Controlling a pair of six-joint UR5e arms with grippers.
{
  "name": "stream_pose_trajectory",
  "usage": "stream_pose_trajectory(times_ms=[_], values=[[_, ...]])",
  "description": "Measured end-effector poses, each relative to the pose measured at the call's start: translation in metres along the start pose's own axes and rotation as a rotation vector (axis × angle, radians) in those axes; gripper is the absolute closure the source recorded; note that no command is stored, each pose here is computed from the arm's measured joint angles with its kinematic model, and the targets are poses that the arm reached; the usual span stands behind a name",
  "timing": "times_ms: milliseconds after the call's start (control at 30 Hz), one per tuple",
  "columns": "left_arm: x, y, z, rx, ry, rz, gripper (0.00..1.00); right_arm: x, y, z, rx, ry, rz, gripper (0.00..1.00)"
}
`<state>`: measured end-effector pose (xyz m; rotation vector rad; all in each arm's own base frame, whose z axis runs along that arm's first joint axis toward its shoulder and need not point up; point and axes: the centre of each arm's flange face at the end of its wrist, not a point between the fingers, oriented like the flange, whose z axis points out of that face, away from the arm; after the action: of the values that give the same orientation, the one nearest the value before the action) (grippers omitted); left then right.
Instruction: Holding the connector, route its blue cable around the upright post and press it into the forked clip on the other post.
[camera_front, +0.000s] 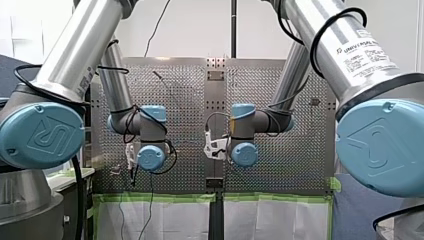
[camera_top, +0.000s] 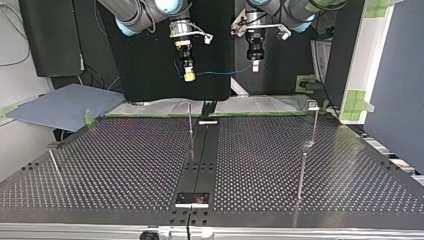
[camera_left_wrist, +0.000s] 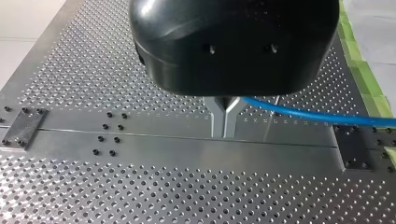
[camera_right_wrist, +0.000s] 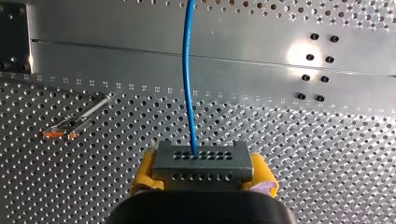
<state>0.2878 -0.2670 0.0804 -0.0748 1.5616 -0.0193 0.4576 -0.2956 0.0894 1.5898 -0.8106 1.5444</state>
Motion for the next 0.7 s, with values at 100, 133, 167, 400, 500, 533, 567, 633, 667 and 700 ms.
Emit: stream_pose_trajectory(times_ms=[100,133,167,400,500,533,567,633,667,700], values=[[0.0,0.0,0.0,0.0,0.0,0.0,1.0,0.0,0.0,0.0,0.0,0.0,0.0,1.0],[0.0,0.0,0.0,0.0,0.0,0.0,1.0,0.0,0.0,0.0,0.0,0.0,0.0,1.0],[0.0,0.0,0.0,0.0,0.0,0.0,1.0,0.0,0.0,0.0,0.0,0.0,0.0,1.0],[0.0,0.0,0.0,0.0,0.0,0.0,1.0,0.0,0.0,0.0,0.0,0.0,0.0,1.0],[0.0,0.0,0.0,0.0,0.0,0.0,1.0,0.0,0.0,0.0,0.0,0.0,0.0,1.0],[0.0,0.0,0.0,0.0,0.0,0.0,1.0,0.0,0.0,0.0,0.0,0.0,0.0,1.0],[0.0,0.0,0.0,0.0,0.0,0.0,1.0,0.0,0.0,0.0,0.0,0.0,0.0,1.0],[0.0,0.0,0.0,0.0,0.0,0.0,1.0,0.0,-0.0001,0.0,0.0,0.0,0.0,1.0],[0.0,0.0,0.0,0.0,0.0,0.0,1.0,0.0,0.0,0.0,0.0,0.0,0.0,1.0],[0.0,0.0,0.0,0.0,0.0,0.0,1.0,0.0,0.0,0.0,0.0,0.0,0.0,1.0]])
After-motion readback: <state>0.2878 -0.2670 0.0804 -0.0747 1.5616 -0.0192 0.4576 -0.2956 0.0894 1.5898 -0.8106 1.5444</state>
